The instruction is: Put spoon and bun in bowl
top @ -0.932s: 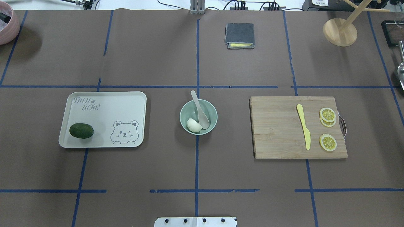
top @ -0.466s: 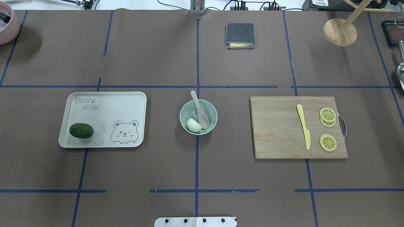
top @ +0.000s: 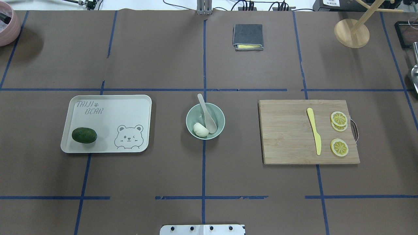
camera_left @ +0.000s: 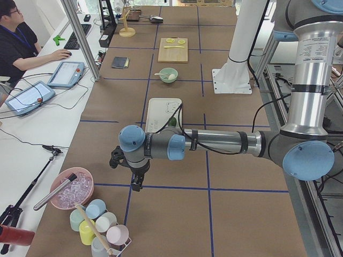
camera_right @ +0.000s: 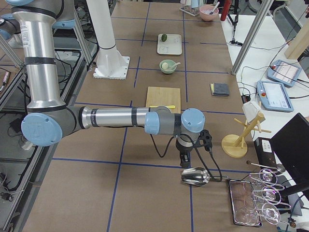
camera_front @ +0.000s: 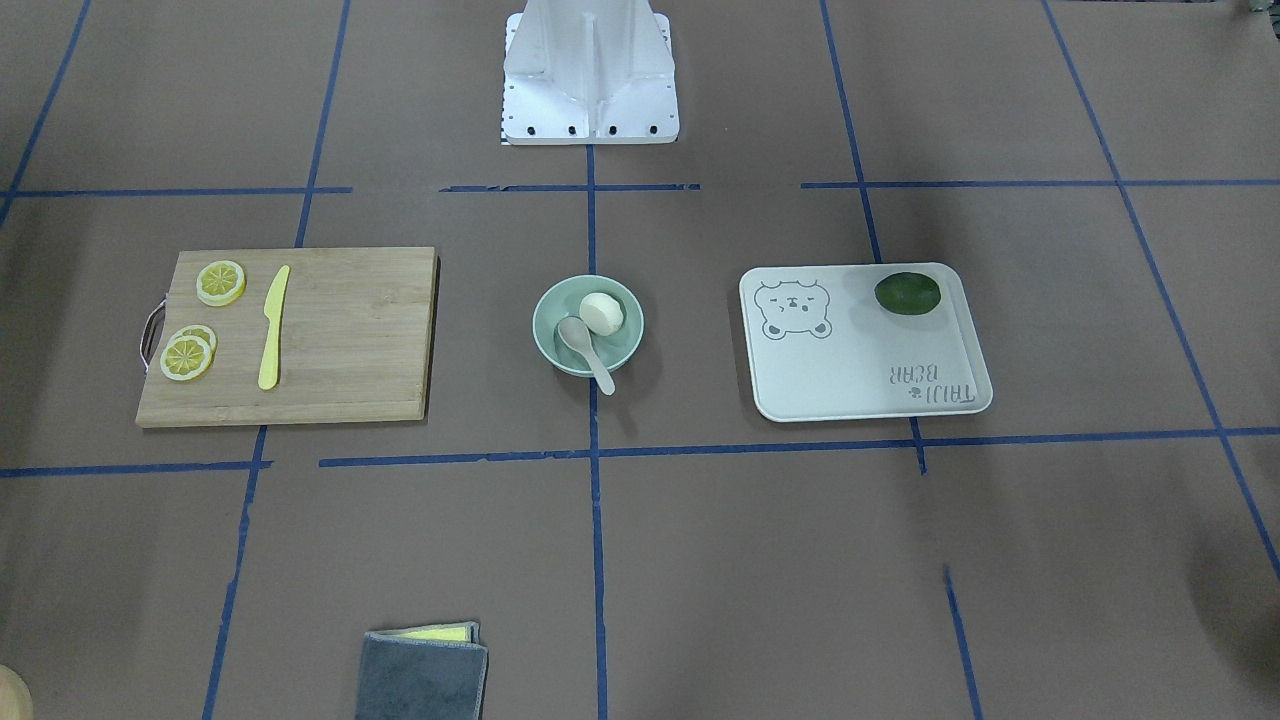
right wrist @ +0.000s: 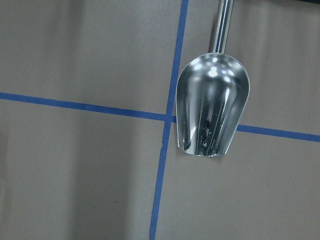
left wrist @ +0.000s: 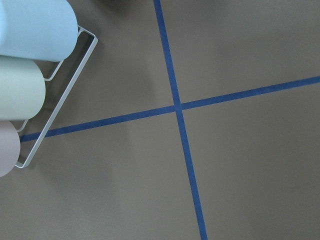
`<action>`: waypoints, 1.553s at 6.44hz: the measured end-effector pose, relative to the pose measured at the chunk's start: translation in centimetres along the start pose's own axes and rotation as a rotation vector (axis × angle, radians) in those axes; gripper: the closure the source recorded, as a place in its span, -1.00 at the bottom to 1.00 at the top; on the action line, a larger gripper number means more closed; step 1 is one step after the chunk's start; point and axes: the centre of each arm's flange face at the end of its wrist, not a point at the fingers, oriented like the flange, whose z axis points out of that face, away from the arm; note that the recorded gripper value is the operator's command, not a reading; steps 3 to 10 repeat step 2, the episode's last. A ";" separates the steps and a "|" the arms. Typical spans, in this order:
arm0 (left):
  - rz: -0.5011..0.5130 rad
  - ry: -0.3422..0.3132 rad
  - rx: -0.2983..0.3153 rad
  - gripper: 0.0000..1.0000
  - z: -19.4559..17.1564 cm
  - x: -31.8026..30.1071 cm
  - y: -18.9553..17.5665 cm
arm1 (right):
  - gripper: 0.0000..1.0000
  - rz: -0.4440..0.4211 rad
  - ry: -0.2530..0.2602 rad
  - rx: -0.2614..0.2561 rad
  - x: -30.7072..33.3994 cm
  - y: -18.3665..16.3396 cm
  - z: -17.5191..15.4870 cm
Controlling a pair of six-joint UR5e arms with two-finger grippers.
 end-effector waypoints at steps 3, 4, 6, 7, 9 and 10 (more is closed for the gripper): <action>0.001 0.000 0.001 -1.00 0.0 0.0 0.0 | -1.00 -0.001 0.000 0.001 -0.1 -0.1 -0.1; 0.001 0.000 0.001 -1.00 0.0 0.0 0.0 | -1.00 -0.001 0.000 0.001 -0.1 -0.1 -0.1; 0.001 0.000 0.001 -1.00 0.0 0.0 0.0 | -1.00 -0.001 0.000 0.001 -0.1 -0.1 -0.1; 0.001 0.000 0.001 -1.00 0.0 0.0 0.0 | -1.00 -0.001 0.000 0.001 -0.1 -0.1 -0.1; 0.001 0.000 0.001 -1.00 0.0 0.0 0.0 | -1.00 -0.001 0.000 0.001 -0.1 -0.1 -0.1; 0.001 0.000 0.001 -1.00 0.0 0.0 0.0 | -1.00 -0.001 0.000 0.001 -0.1 -0.1 -0.1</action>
